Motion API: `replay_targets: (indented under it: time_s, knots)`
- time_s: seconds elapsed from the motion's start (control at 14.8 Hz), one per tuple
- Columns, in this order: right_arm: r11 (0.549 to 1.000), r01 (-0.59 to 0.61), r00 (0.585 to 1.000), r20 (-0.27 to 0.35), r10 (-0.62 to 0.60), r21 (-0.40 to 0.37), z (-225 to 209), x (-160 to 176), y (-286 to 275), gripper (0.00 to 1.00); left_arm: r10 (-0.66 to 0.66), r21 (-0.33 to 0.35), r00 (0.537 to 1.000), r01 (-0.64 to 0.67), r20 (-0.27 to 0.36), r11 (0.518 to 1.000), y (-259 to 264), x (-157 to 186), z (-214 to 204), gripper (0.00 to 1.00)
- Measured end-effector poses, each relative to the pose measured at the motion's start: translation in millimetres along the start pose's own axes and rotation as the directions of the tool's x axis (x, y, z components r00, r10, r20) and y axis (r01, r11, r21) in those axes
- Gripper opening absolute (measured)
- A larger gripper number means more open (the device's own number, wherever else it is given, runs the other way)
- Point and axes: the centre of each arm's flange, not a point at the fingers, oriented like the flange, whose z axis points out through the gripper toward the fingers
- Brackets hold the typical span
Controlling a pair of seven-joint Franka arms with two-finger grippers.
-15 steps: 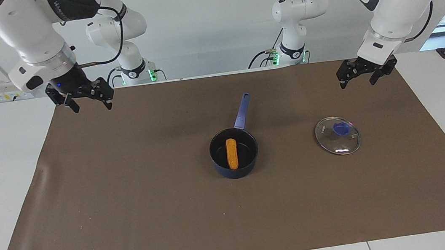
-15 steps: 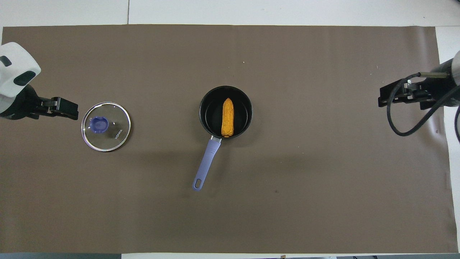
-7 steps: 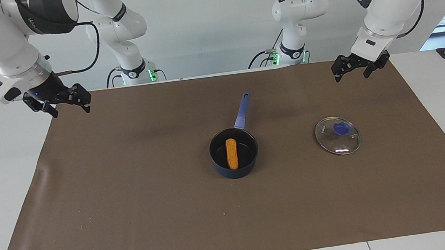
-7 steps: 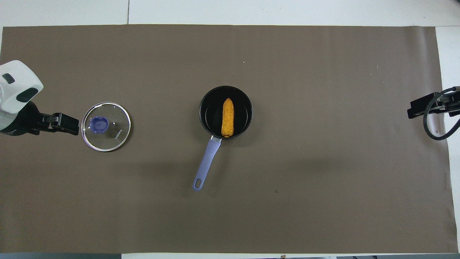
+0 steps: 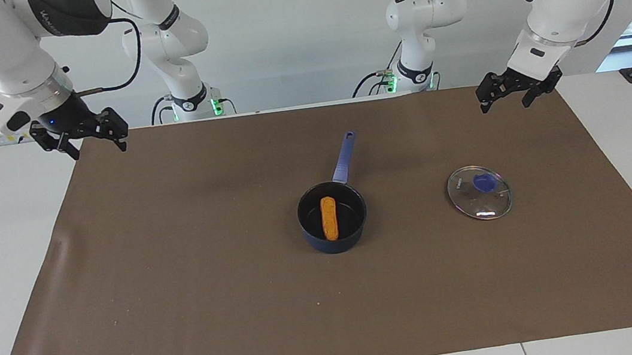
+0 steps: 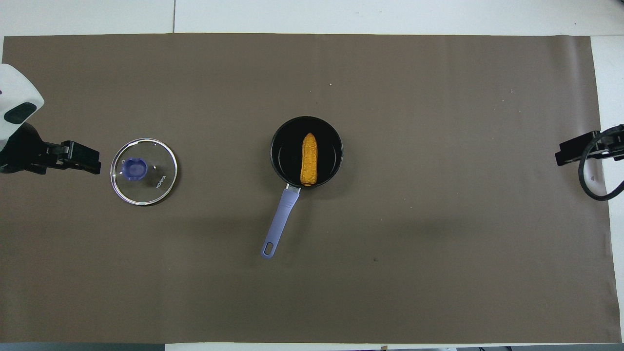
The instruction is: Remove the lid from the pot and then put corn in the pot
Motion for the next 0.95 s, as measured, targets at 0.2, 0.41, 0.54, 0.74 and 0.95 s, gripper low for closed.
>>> replay_targets:
  time_s: [0.2,0.41,0.54,0.74,0.95]
  knots:
    - [1.000,-0.001,1.000,0.000,0.001,0.000,-0.9,-1.3,0.3,1.00,0.005,-0.004,1.000,-0.005,-0.003,1.000,3.5,0.0,-1.1,1.00]
    - [1.000,-0.001,1.000,-0.004,0.001,-0.007,-3.1,-2.8,0.8,1.00,0.008,-0.005,1.000,-0.008,-0.007,1.000,5.2,0.0,-2.9,1.00]
    - [1.000,-0.001,1.000,-0.003,0.001,-0.013,-3.1,-2.9,1.2,1.00,0.008,-0.006,1.000,-0.008,-0.011,1.000,5.2,0.0,-4.9,1.00]
    - [1.000,-0.011,1.000,-0.004,0.011,-0.013,-3.1,-3.5,6.7,1.00,0.008,-0.006,1.000,-0.008,-0.011,1.000,5.2,0.0,-5.0,1.00]
    - [0.999,-0.031,1.000,-0.004,0.031,-0.011,-2.9,-5.1,17.7,1.00,0.009,-0.006,1.000,-0.009,-0.011,1.000,5.6,0.0,-5.0,1.00]
